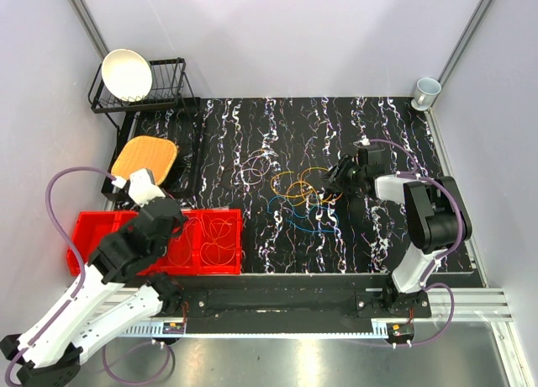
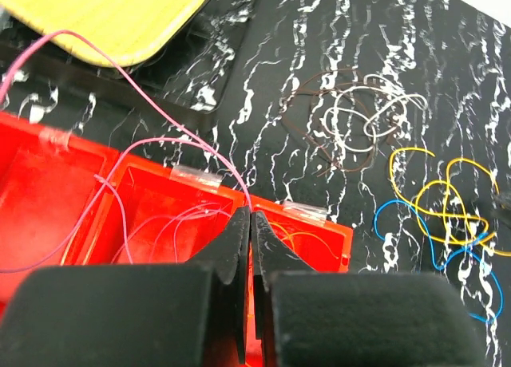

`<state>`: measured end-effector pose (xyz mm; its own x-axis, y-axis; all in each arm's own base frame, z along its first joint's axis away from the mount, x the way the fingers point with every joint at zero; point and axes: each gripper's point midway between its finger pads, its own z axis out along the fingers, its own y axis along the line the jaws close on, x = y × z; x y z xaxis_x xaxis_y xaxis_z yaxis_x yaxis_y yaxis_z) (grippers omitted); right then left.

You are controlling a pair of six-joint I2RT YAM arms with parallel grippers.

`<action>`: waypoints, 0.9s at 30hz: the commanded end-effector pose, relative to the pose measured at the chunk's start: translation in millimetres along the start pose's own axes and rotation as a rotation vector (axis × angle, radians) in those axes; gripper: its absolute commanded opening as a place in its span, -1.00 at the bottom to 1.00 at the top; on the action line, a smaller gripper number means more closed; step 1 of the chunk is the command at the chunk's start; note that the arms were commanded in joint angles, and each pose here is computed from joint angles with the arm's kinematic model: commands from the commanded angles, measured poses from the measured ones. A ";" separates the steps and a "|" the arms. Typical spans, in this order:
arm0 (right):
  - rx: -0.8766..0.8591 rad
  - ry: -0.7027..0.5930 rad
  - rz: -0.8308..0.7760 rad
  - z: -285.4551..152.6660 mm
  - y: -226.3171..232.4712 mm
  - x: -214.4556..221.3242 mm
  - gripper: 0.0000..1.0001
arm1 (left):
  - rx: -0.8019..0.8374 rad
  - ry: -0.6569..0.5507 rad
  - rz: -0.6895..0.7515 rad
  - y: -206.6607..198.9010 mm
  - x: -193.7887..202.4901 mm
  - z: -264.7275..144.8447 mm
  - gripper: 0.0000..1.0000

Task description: Untangle the cables

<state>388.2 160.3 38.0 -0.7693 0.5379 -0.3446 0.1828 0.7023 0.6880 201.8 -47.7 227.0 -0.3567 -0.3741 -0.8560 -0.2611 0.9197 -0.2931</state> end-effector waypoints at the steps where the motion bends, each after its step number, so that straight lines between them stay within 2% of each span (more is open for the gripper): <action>1: -0.060 -0.023 -0.025 3.8 22.0 -11.6 -0.05 | -0.087 -0.012 -0.116 13.9 8.0 7.8 -1.00; 4: -0.059 -0.024 -0.026 3.4 21.4 -11.9 -0.05 | -0.120 0.012 -0.156 20.2 20.1 13.9 -1.00; 6: -0.058 -0.023 -0.025 3.0 21.4 -11.6 -0.05 | -0.070 0.025 -0.191 11.9 29.4 20.3 -1.00; 11: -0.057 -0.025 -0.027 2.3 21.9 -12.2 -0.06 | -0.082 0.060 -0.238 20.4 50.9 38.8 -1.00; 17: -0.060 -0.021 -0.027 2.5 22.2 -11.5 -0.05 | -0.054 0.162 -0.315 26.1 78.0 58.1 -1.00; 27: -0.057 -0.014 -0.023 4.0 20.9 -10.3 -0.05 | -0.047 0.273 -0.378 29.9 100.9 74.5 -1.00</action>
<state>391.2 161.5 40.3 -0.7682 0.5378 -0.3474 0.1775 0.7002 0.6915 213.6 -29.0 95.0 -0.4156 -0.6926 -0.5895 -0.5299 0.7112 -0.4620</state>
